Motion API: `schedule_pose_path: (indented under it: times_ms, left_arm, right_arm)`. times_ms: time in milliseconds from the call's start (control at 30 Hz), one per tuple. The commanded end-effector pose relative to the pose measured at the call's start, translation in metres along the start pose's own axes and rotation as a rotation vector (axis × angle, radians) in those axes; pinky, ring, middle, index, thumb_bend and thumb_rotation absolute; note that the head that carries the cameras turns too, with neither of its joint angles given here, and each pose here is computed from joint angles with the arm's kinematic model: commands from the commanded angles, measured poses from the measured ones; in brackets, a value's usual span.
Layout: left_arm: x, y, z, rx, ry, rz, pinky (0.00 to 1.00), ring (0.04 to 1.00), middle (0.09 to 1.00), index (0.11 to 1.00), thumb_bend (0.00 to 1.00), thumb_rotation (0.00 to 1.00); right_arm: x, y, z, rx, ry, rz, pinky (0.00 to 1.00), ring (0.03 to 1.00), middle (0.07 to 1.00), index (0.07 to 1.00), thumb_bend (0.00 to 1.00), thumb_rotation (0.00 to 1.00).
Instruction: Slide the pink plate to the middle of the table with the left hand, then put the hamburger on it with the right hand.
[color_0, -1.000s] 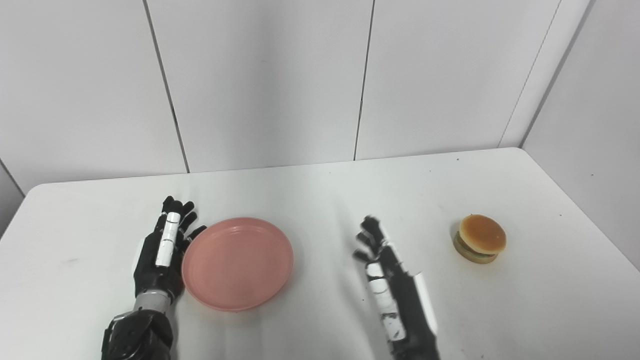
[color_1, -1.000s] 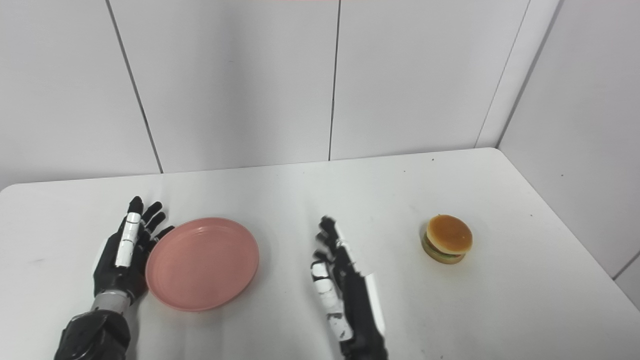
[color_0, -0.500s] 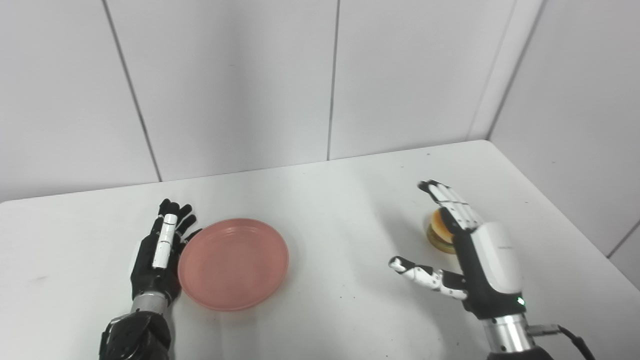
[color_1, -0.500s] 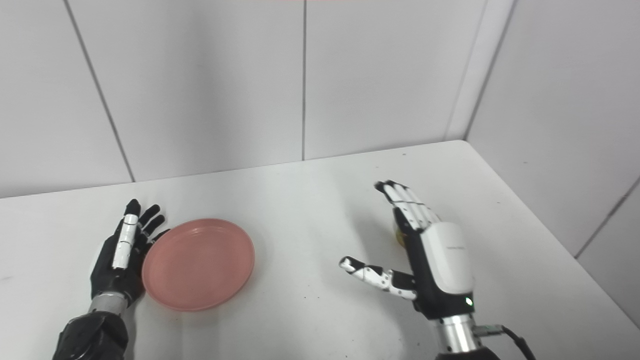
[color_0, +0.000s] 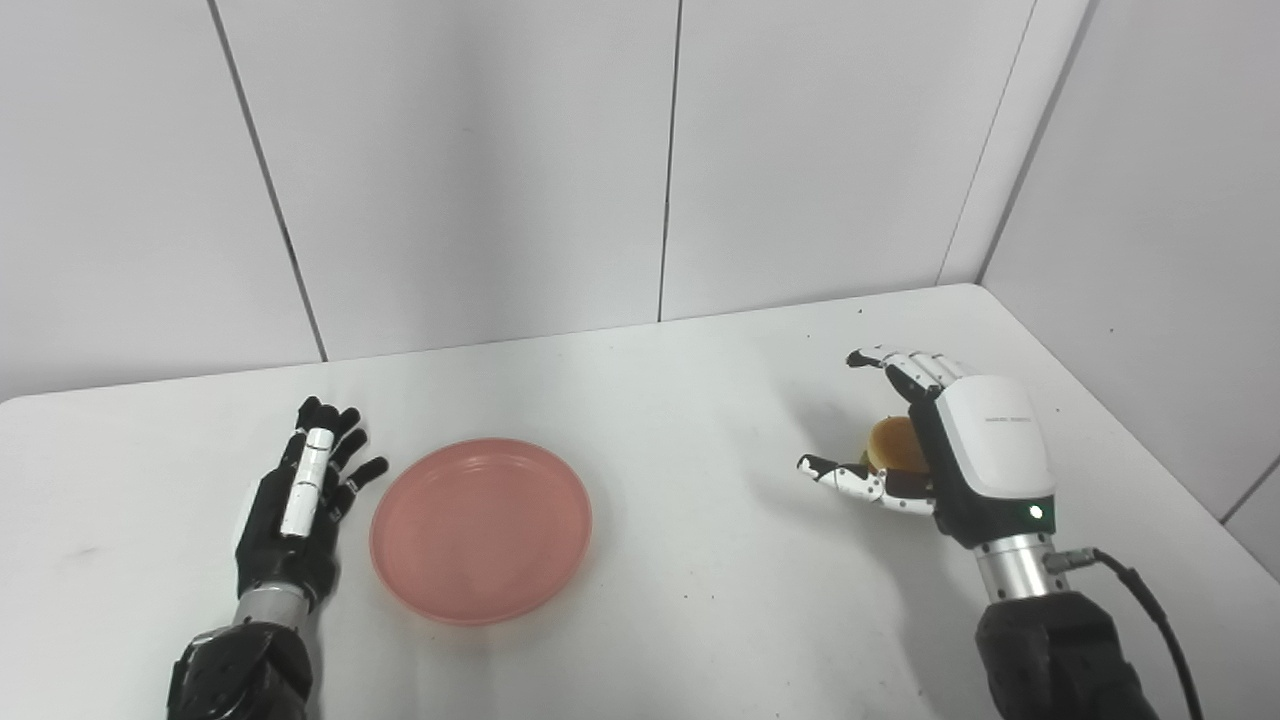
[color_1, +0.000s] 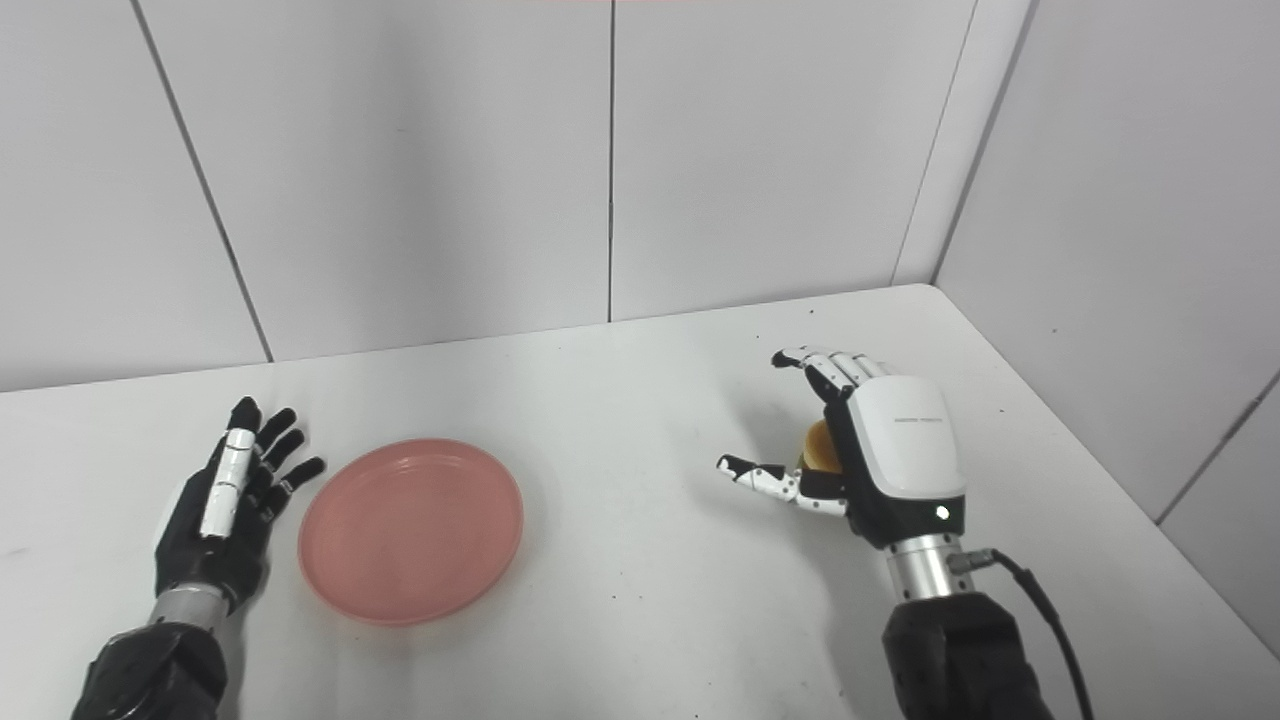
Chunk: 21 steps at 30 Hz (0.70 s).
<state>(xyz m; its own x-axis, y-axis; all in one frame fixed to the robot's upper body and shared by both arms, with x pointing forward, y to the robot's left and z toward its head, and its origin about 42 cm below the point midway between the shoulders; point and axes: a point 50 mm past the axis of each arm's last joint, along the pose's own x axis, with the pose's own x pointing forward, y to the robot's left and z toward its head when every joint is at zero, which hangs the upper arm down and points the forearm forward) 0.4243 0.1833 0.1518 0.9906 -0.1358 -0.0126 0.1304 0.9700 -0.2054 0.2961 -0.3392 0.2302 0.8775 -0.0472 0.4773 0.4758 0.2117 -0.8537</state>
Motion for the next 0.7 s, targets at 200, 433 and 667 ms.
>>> schedule_pose_path:
  times_ms: [200,433,667]
  left_arm:
    - [0.004,-0.001,0.013,-0.012,-0.028,-0.030,0.81,0.937,0.923,1.000,0.75,0.70]
    - [0.000,-0.001,0.010,-0.012,-0.018,-0.028,0.80,0.925,0.903,0.991,0.78,0.69]
    - [-0.001,-0.004,0.007,-0.021,-0.008,-0.021,0.77,0.896,0.876,0.975,0.81,0.69]
  right_arm:
    - [0.030,0.005,-0.019,-0.067,0.001,-0.053,0.67,0.710,0.720,0.673,0.77,0.70]
    - [0.036,0.017,-0.031,-0.101,0.002,-0.029,0.68,0.702,0.711,0.664,0.78,0.67]
    - [0.041,0.032,-0.039,-0.129,0.015,0.000,0.71,0.720,0.718,0.660,0.77,0.65]
